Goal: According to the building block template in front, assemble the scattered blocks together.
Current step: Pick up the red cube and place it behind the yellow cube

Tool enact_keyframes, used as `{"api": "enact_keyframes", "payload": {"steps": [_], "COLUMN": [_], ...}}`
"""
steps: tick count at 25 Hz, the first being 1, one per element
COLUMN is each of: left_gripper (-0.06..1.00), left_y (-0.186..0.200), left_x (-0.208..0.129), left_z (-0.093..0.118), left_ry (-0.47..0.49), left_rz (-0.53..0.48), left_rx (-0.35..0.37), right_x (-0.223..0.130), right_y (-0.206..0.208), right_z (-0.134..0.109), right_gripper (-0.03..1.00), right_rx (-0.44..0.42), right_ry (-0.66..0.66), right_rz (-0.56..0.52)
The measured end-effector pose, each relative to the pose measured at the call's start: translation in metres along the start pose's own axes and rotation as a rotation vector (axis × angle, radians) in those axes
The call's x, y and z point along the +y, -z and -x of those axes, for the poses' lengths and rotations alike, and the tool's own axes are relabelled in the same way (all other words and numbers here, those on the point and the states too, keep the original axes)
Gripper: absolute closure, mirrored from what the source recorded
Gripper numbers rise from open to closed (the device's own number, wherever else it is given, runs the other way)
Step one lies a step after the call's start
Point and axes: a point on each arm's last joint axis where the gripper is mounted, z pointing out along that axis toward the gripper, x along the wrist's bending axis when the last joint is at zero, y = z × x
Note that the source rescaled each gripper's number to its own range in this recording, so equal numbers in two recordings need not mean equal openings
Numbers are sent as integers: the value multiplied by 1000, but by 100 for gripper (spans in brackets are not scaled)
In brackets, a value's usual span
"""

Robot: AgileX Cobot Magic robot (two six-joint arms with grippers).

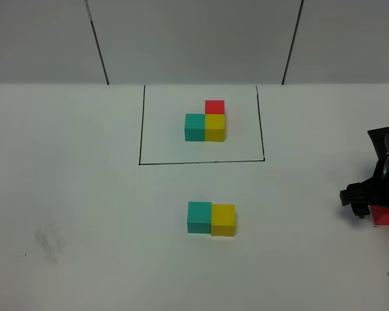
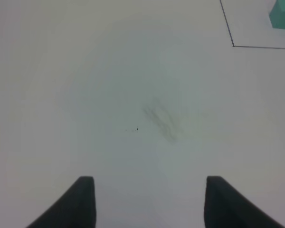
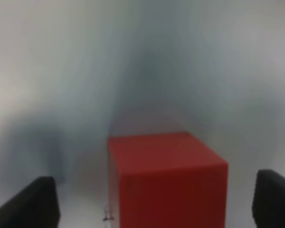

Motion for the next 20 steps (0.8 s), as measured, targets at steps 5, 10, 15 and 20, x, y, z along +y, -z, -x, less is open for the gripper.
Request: {"api": "enact_keyframes", "payload": {"steps": [5, 10, 15, 20], "left_gripper": [78, 78, 78, 78], "left_y": [0, 0, 0, 0], "left_x": [0, 0, 0, 0], "left_z": [0, 0, 0, 0], "left_ry": [0, 0, 0, 0], "left_rz": [0, 0, 0, 0], "left_rx": [0, 0, 0, 0], "right_x": [0, 0, 3, 12], "right_y": [-1, -1, 16, 72], "right_z": [5, 7, 6, -2], "right_gripper": [86, 96, 96, 96], "right_rx": [-2, -2, 4, 59], "right_ry": [-8, 37, 77, 0], "right_rz": [-5, -5, 46, 186]}}
